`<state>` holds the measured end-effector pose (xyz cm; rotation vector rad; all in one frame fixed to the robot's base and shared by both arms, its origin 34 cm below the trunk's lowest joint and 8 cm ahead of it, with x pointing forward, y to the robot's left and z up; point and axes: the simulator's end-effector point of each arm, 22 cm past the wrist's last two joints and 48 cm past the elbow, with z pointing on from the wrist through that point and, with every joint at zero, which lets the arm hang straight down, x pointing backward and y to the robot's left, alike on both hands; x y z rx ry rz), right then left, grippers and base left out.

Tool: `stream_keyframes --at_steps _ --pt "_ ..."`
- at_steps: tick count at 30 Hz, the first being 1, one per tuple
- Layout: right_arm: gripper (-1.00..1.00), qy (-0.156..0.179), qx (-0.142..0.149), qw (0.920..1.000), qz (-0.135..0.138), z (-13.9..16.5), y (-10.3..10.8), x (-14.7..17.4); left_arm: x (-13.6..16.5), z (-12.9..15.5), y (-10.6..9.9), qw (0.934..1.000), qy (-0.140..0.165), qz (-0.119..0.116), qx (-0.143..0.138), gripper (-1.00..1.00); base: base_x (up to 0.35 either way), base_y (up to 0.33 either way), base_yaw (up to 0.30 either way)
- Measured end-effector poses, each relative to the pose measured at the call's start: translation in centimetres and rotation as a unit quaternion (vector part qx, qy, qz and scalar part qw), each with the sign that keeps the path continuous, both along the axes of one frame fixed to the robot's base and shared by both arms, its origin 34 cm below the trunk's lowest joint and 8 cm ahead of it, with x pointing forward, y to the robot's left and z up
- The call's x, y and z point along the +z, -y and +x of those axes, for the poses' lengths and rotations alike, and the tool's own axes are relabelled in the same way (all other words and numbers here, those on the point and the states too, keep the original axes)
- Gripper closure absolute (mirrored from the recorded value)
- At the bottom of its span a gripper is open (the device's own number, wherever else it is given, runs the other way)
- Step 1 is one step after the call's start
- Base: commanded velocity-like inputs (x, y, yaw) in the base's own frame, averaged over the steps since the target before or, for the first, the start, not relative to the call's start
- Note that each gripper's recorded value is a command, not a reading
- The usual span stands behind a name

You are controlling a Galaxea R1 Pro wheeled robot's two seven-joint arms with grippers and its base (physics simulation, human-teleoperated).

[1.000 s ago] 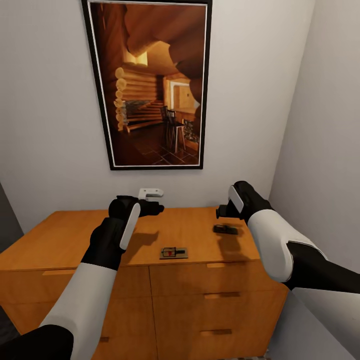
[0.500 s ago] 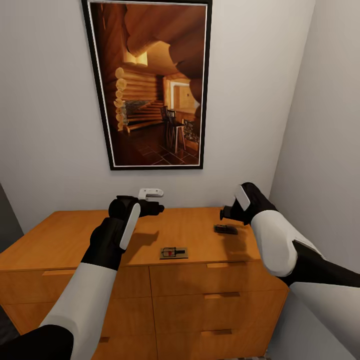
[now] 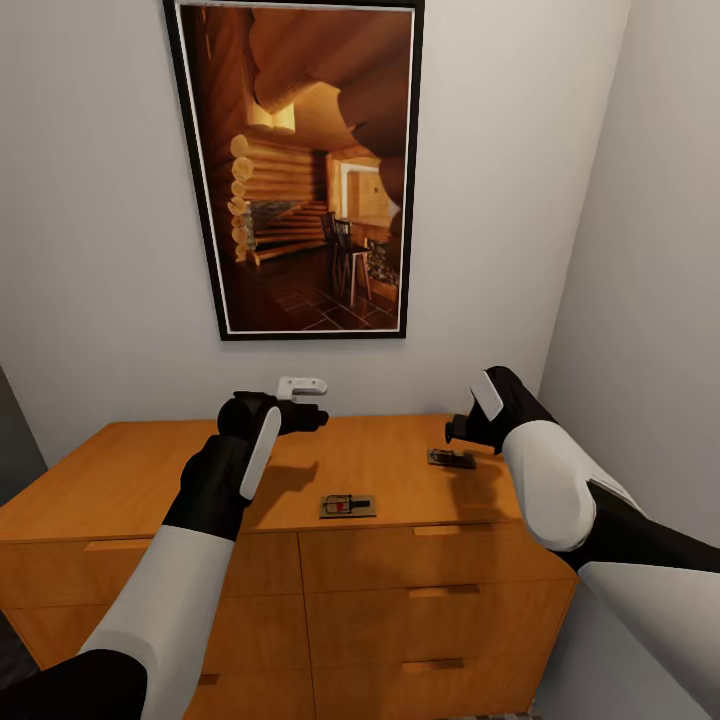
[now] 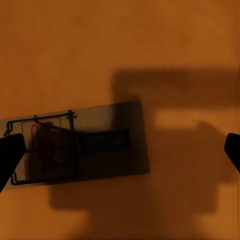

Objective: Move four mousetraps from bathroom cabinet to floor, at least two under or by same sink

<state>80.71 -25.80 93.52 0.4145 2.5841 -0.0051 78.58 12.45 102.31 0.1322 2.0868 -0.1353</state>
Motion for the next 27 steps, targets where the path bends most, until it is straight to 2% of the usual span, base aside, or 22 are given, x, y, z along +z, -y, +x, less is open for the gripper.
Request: stream_keyframes --at_steps 8,18,23,27 --pt "-1.00 -0.001 -0.002 1.0000 0.006 -0.1 -0.1 -0.1 -0.4 0.0 0.0 1.0000 -0.004 0.001 0.000 -1.00 0.000 0.000 0.000" --pt "-1.00 -0.003 -0.011 0.9990 0.043 -0.2 -1.0 -0.5 -0.7 0.0 0.0 1.0000 -0.009 0.001 0.000 -1.00 0.000 0.000 0.000" --pt "-1.00 0.011 -0.029 0.9987 0.040 0.3 -0.7 -0.3 -0.7 0.0 0.0 1.0000 -0.009 0.002 0.000 -1.00 0.000 0.000 0.000" --pt "-1.00 0.012 -0.032 0.9986 0.041 0.3 -1.5 -0.3 -0.7 0.0 0.0 1.0000 -0.008 0.003 0.001 -1.00 0.000 0.000 0.000"
